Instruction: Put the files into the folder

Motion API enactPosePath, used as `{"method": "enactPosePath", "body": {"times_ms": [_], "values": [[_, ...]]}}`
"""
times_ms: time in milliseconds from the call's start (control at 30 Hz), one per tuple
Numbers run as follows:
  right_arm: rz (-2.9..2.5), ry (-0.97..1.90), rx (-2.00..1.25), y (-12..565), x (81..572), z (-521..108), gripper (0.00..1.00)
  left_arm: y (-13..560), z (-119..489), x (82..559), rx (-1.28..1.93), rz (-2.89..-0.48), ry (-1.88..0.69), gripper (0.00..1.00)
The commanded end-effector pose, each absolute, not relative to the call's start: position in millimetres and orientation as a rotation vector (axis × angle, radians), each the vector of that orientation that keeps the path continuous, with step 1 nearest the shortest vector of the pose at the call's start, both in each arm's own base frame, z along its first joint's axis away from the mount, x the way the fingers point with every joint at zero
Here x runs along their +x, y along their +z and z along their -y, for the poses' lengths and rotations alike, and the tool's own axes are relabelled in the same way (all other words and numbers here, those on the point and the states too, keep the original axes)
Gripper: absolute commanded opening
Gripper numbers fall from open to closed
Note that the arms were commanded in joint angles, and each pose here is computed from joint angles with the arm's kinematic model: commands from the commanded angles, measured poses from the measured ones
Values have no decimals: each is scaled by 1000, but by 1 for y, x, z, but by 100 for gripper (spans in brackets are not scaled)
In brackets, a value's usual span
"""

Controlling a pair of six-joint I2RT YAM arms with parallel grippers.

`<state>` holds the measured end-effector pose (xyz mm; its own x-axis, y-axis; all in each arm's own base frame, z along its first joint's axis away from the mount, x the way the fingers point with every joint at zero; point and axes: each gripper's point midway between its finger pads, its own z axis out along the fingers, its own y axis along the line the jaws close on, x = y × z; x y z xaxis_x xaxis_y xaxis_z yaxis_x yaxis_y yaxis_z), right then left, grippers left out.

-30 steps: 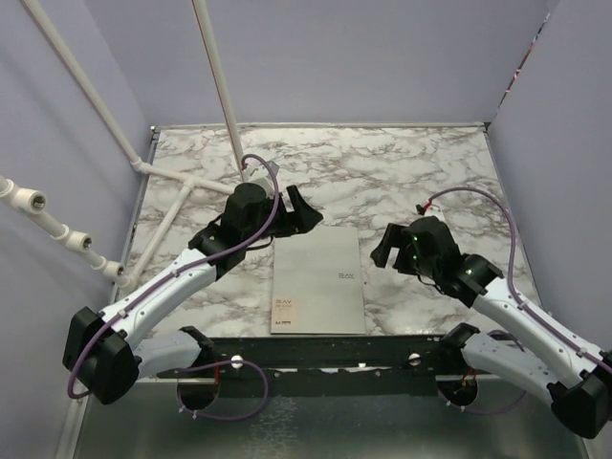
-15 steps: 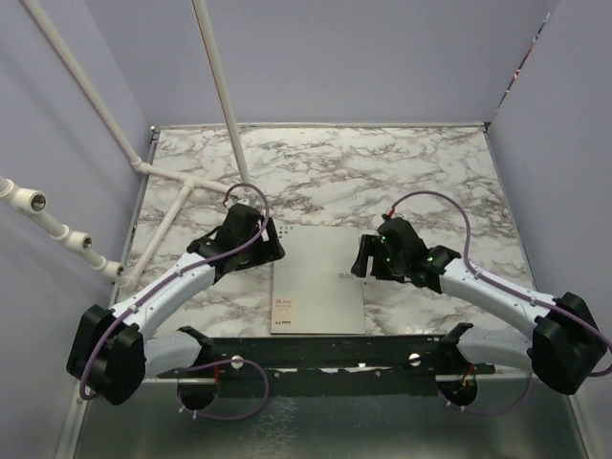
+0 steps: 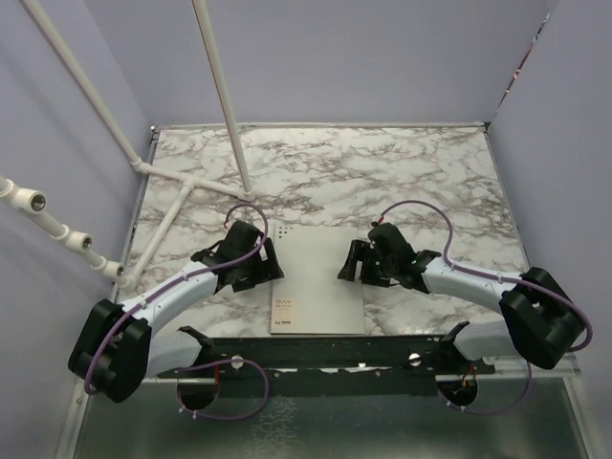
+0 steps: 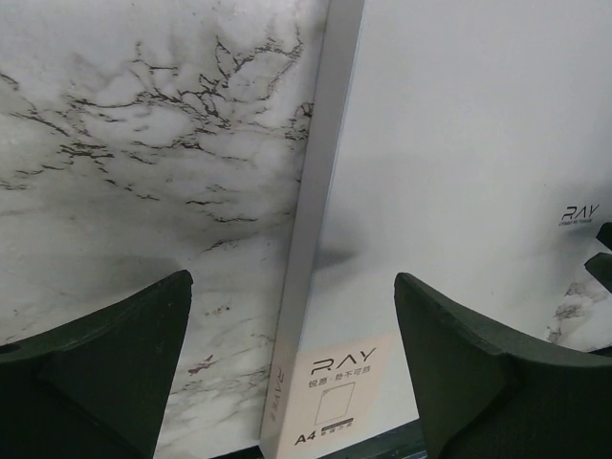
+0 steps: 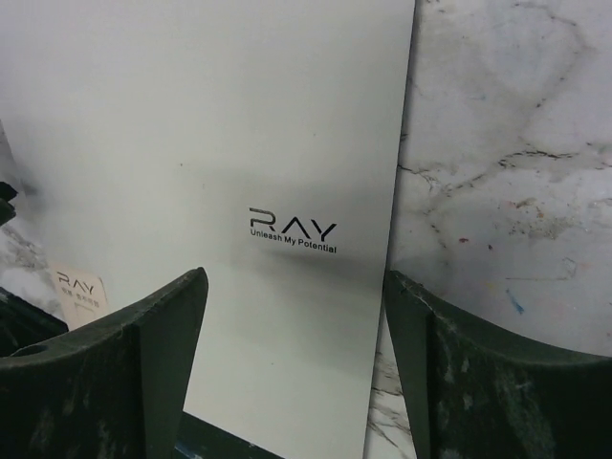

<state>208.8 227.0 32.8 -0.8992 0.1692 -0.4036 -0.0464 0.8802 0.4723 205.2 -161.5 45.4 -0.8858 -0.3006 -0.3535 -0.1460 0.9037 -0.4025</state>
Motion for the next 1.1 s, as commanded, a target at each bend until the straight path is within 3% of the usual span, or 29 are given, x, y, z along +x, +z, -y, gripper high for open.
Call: {"method": "enactPosePath", "body": {"times_ms": [0,167,533,767,1067], "values": [[-2668,691,131,14,199,-230,79,40,183,204,-316,-2673,-657,88],[-2667,627,167,8,206,-225,79,30,192,207,-302,-2690,-689,88],[-2600,466,235,12,237,-210,75,33,221,236,-257,-2657,-796,73],[-2579,443,245,18,262,-205,74,37,237,265,-231,-2624,-800,72],[-2560,402,268,23,287,-191,75,16,245,268,-209,-2677,-800,71]]}}
